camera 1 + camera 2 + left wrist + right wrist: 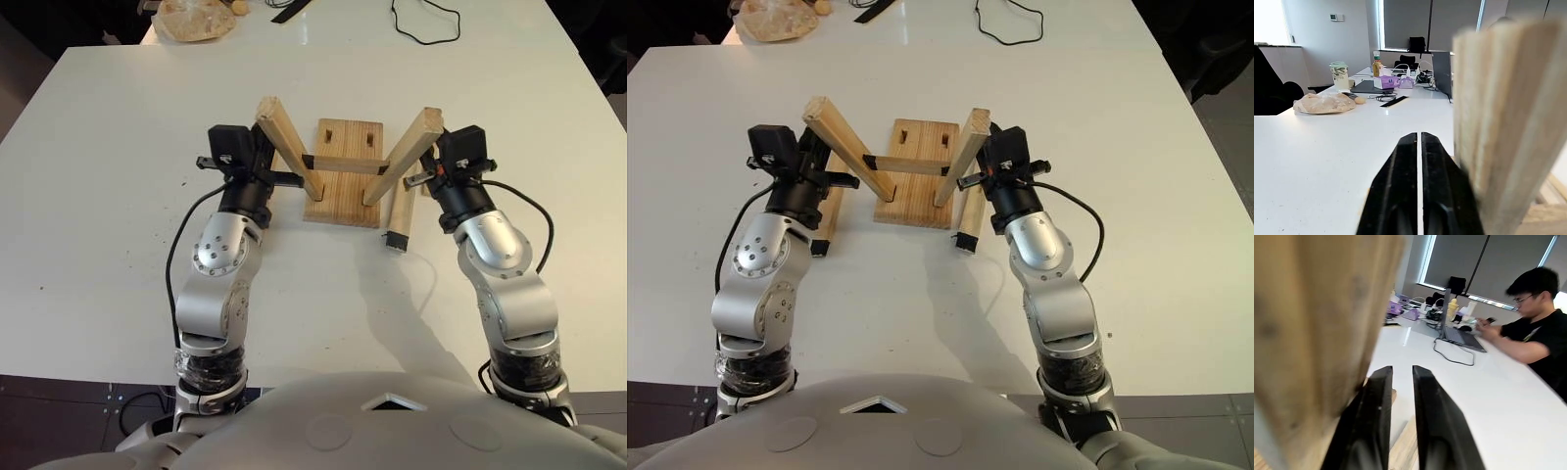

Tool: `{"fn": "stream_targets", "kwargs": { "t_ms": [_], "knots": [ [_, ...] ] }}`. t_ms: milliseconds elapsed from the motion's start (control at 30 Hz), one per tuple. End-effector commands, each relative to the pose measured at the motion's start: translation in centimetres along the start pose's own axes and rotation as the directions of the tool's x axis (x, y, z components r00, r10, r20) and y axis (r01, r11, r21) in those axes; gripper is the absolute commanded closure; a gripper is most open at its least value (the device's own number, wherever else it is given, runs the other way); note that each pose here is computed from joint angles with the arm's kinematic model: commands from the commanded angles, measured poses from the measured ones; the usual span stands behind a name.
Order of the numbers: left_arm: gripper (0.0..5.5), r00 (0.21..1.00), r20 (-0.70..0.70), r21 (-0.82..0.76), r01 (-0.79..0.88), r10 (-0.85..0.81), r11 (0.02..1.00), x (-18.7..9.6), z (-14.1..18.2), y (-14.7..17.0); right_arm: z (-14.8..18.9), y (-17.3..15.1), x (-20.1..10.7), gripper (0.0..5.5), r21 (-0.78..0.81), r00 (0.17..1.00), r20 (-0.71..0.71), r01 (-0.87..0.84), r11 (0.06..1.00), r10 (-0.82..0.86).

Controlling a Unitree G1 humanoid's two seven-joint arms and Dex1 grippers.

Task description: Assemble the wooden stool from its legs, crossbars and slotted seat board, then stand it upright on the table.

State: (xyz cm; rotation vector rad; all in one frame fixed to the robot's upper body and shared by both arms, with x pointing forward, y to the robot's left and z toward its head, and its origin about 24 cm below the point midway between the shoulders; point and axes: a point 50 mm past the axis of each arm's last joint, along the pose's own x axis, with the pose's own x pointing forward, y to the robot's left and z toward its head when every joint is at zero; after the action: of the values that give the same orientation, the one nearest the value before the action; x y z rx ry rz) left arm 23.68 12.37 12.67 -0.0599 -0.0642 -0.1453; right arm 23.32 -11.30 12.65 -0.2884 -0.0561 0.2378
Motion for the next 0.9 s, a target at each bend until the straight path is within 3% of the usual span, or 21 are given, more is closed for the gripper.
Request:
{"fn": "stream_targets", "kwargs": {
  "t_ms": [33, 400, 567, 633, 833, 900],
  "knots": [
    [5.50, 0.999, 0.002, 0.025, 0.042, -0.042, 0.999, 0.4, -0.5, -1.1, -1.1, 1.4, 1.2, 5.41, -0.039, 0.999, -0.028, -0.018, 0.999, 0.017],
    [5.50, 0.999, -0.012, 0.075, -0.037, 0.038, 0.997, 0.1, -2.0, -0.9, -3.7, 1.6, 3.2, 5.46, -0.065, 0.996, -0.083, 0.032, 0.997, -0.037],
    [5.50, 0.945, 0.072, 0.120, -0.325, 0.319, 0.938, -0.6, -0.6, 3.7, -3.6, -3.3, 1.0, 5.46, -0.047, 0.956, -0.060, 0.286, 0.957, -0.289],
    [5.50, 0.927, 0.105, 0.128, -0.372, 0.360, 0.919, -1.1, 0.2, 4.7, -2.6, -4.1, -0.1, 5.46, -0.004, 0.938, -0.026, 0.344, 0.939, -0.344],
    [5.50, 0.945, 0.163, 0.105, -0.303, 0.285, 0.947, -0.1, 2.4, 3.3, 1.5, -3.5, 0.5, 5.46, 0.182, 0.929, 0.040, 0.356, 0.917, -0.368],
    [5.50, 0.984, 0.079, 0.022, -0.160, 0.158, 0.987, 0.9, 1.6, 1.0, 2.1, -0.3, 1.7, 5.46, 0.278, 0.985, 0.017, 0.158, 0.947, -0.169]
  ]
}}
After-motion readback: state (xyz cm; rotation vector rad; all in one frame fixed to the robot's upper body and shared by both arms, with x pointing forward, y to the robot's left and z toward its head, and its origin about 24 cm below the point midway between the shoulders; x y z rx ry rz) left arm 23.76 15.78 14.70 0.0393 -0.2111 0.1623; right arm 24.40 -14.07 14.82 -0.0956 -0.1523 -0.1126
